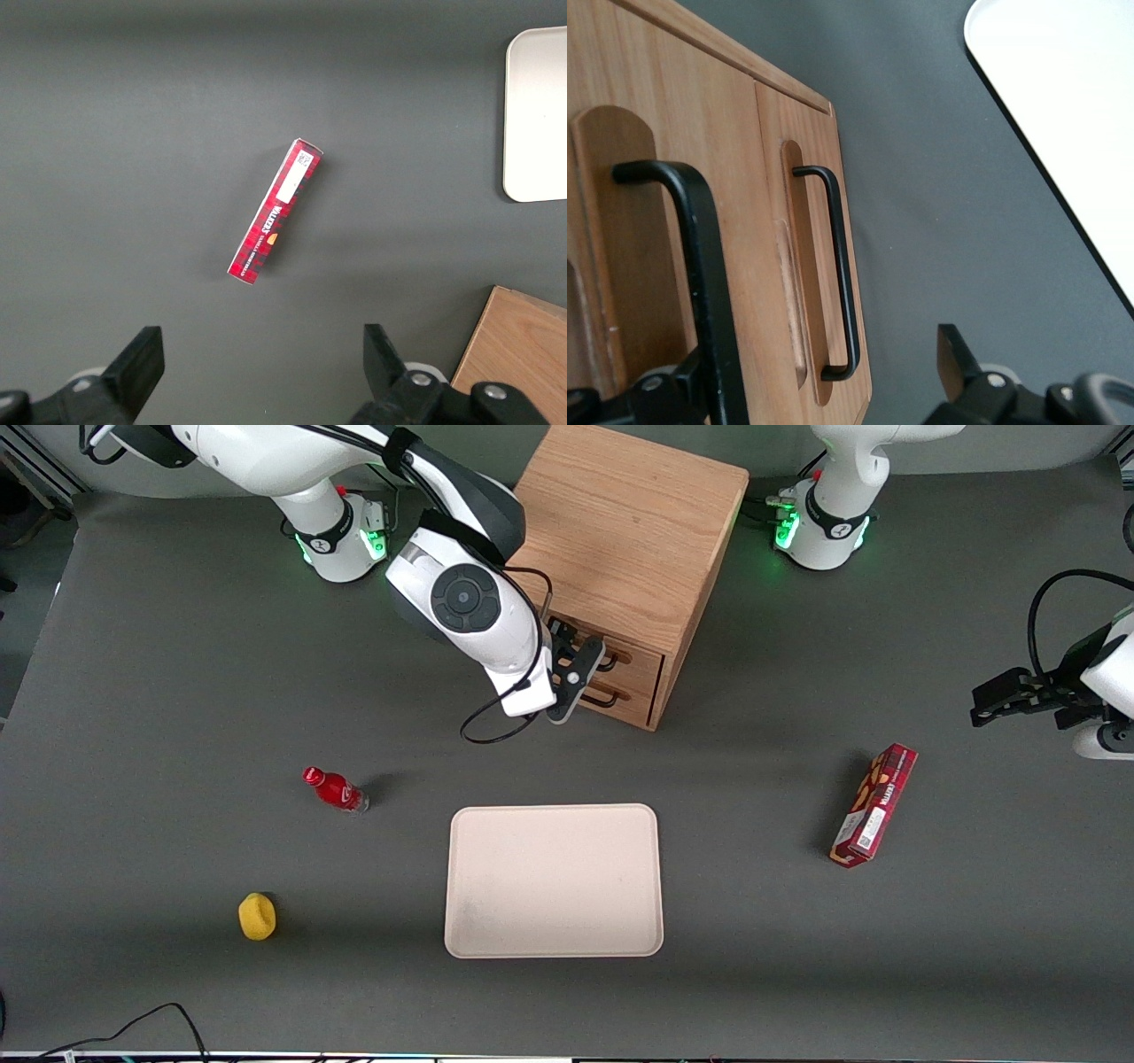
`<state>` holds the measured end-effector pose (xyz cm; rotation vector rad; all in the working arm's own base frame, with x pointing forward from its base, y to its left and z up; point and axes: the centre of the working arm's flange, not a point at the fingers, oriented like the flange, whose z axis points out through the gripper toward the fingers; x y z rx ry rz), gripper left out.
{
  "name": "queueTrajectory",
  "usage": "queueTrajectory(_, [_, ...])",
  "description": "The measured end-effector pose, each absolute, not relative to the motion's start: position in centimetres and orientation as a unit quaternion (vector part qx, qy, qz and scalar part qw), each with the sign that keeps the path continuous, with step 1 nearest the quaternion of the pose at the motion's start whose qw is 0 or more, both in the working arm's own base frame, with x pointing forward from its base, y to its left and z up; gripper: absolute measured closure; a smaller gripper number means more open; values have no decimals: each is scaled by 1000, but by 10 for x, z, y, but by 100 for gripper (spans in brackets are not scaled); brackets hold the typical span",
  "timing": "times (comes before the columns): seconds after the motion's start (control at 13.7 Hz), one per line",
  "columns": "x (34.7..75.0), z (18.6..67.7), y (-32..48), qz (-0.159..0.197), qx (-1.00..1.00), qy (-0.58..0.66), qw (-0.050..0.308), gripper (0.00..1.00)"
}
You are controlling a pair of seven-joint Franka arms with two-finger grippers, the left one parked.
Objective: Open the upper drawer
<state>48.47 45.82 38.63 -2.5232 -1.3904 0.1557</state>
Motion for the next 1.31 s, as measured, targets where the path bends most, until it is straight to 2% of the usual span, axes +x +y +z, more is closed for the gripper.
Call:
queueTrajectory(0.22, [491, 386, 454, 47, -863, -486, 128, 0])
queueTrajectory(0.58, [526, 381, 422, 28, -868, -482, 120, 0])
queueTrajectory(1.31, [569, 387, 383, 4, -882, -460, 104, 0])
